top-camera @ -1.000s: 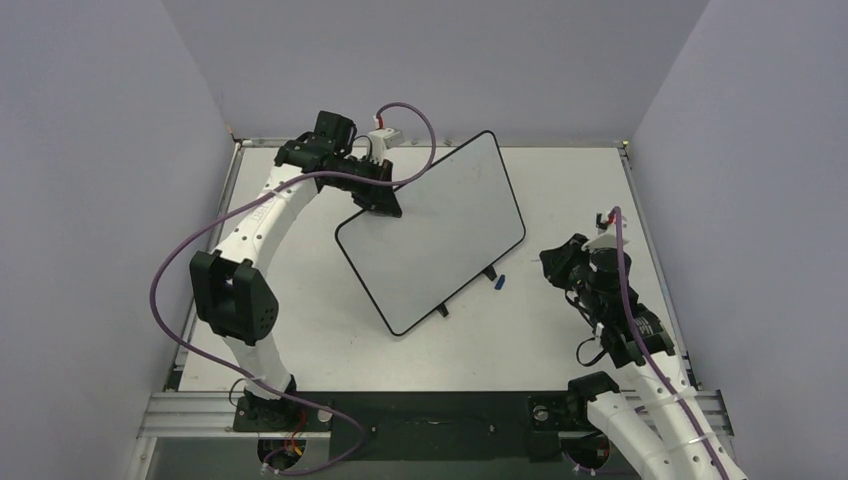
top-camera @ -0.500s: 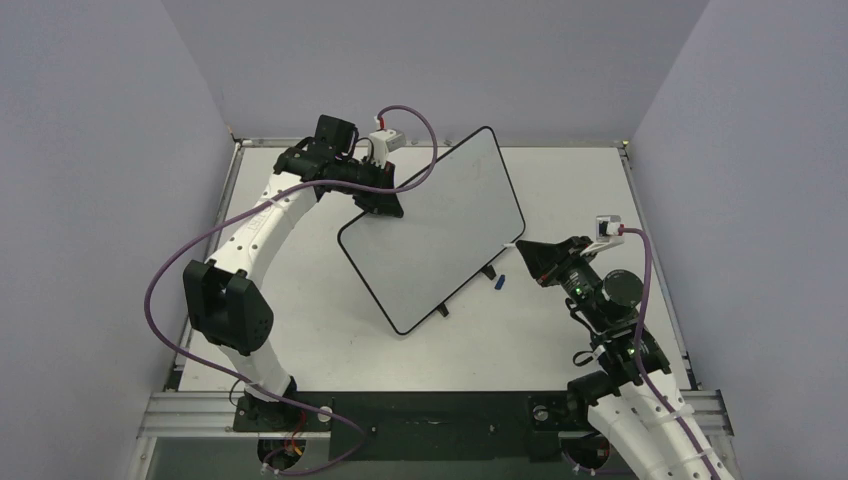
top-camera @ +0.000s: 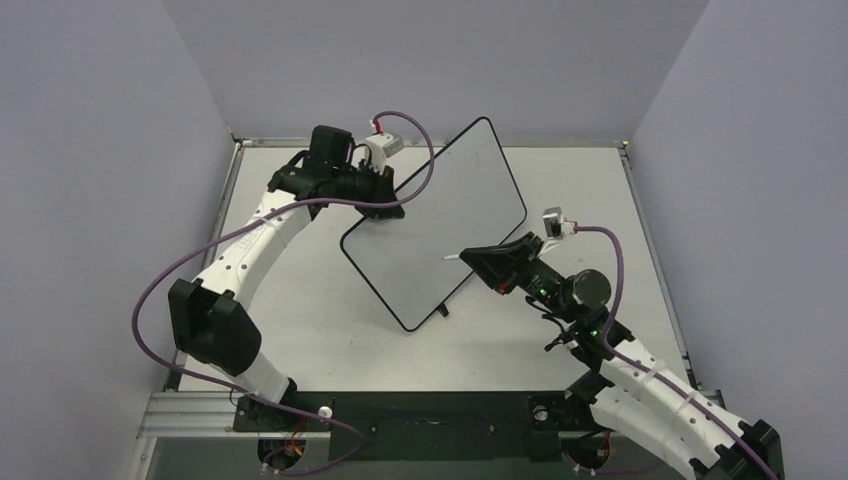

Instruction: Write a sentence on the whiteboard

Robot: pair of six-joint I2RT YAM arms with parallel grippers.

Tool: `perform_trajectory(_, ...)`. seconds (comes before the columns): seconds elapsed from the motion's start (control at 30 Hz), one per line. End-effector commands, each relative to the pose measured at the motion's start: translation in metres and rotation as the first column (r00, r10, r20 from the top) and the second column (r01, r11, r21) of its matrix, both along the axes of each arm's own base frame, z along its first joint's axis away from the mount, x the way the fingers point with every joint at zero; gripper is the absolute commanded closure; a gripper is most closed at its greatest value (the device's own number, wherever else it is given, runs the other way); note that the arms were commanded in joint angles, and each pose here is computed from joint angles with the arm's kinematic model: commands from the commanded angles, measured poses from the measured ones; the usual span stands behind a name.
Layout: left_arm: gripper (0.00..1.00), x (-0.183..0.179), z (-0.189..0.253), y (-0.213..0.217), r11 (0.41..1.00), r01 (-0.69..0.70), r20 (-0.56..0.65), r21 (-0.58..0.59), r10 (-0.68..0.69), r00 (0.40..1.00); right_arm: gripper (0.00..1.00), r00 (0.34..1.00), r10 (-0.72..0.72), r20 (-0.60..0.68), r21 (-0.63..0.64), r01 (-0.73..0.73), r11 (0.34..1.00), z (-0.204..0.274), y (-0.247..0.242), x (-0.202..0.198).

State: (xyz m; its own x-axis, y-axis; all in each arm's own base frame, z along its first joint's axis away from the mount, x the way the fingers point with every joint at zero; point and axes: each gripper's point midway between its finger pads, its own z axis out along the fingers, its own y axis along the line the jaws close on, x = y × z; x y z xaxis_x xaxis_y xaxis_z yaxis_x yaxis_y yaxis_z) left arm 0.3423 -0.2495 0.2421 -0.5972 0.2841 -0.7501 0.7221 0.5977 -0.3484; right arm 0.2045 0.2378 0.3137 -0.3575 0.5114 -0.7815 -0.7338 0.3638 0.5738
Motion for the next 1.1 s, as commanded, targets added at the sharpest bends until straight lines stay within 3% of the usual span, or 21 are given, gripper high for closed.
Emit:
perform_trajectory(0.0, 1.0, 0.049, -0.009, -0.001, 0.988, 0.001, 0.272, 0.154, -0.044, 0.961, 1.0, 0.989, 0.033, 0.142, 0.029, -0.038, 0.999, 0.038, 0.021, -0.01)
perform_trajectory(0.63, 1.0, 0.037, 0.004, 0.012, 0.956, 0.074, 0.163, 0.283, -0.124, 0.979, 1.0, 0.992, 0.077, 0.1, -0.041, -0.073, 0.996, 0.018, 0.051, -0.004)
perform_trajectory(1.07, 1.0, 0.041, 0.008, 0.014, 0.975, 0.025, 0.151, 0.223, -0.06, 0.987, 1.0, 0.984, 0.075, 0.163, -0.027, -0.072, 0.997, 0.024, 0.062, 0.004)
